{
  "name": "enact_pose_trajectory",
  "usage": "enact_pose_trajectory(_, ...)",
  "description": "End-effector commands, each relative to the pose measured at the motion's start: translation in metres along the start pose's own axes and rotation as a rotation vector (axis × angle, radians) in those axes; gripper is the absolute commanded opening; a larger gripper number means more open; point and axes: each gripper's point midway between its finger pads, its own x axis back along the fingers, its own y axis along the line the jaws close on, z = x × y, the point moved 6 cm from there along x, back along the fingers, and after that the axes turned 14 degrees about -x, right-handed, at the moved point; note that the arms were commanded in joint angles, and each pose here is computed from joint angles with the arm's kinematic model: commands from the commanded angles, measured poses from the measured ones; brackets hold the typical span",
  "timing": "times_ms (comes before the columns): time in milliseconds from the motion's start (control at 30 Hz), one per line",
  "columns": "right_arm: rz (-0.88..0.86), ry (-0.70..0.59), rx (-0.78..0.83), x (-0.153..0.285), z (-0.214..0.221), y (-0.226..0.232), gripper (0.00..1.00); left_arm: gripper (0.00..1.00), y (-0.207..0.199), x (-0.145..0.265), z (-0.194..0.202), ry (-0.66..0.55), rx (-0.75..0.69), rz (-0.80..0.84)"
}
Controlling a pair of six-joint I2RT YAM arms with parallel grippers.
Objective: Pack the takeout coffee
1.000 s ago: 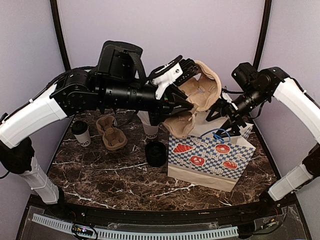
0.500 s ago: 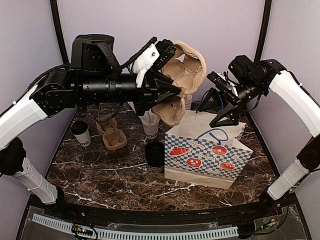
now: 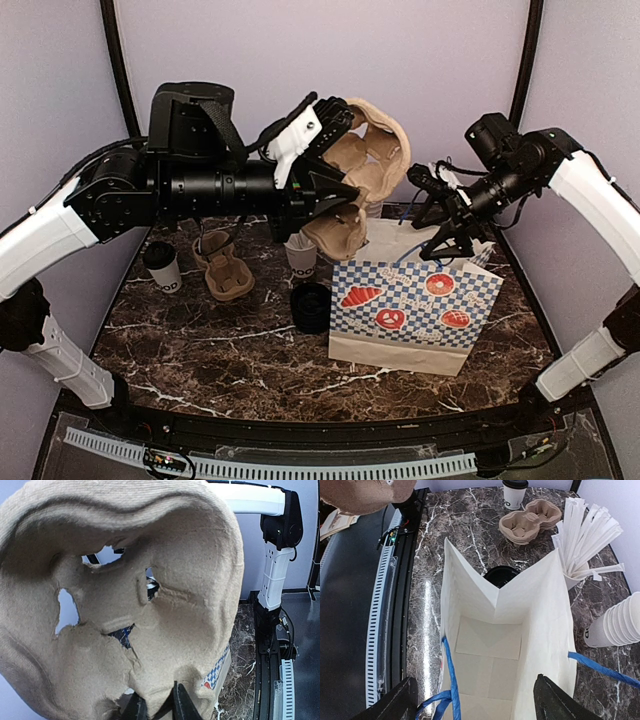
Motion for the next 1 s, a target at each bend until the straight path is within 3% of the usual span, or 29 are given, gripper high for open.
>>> enact_pose_trajectory(0, 0.115, -0.011, -0.006, 0.008, -0.006, -0.012, 0.8, 0.15, 0.005, 0.01, -0.011, -0.051, 0.001, -0.029)
enact_pose_trajectory(200, 0.093, 0.013, -0.116, -0.001, -0.005, -0.032, 0.8, 0.15, 0.001, 0.008, -0.009, -0.05, 0.014, -0.006)
enact_pose_trajectory(500, 0.083, 0.004, -0.159, -0.005, -0.006, -0.047, 0.81, 0.15, -0.001, 0.01, -0.004, -0.046, 0.02, -0.003)
enact_pose_trajectory(767, -0.106, 0.03, -0.121, -0.011, 0.002, -0.027, 0.83, 0.15, -0.003, 0.007, -0.001, -0.041, 0.016, -0.003)
enact_pose_trajectory(967, -0.153, 0.032, -0.131, -0.016, 0.006, -0.025, 0.84, 0.15, -0.004, 0.007, 0.001, -0.042, 0.015, -0.006)
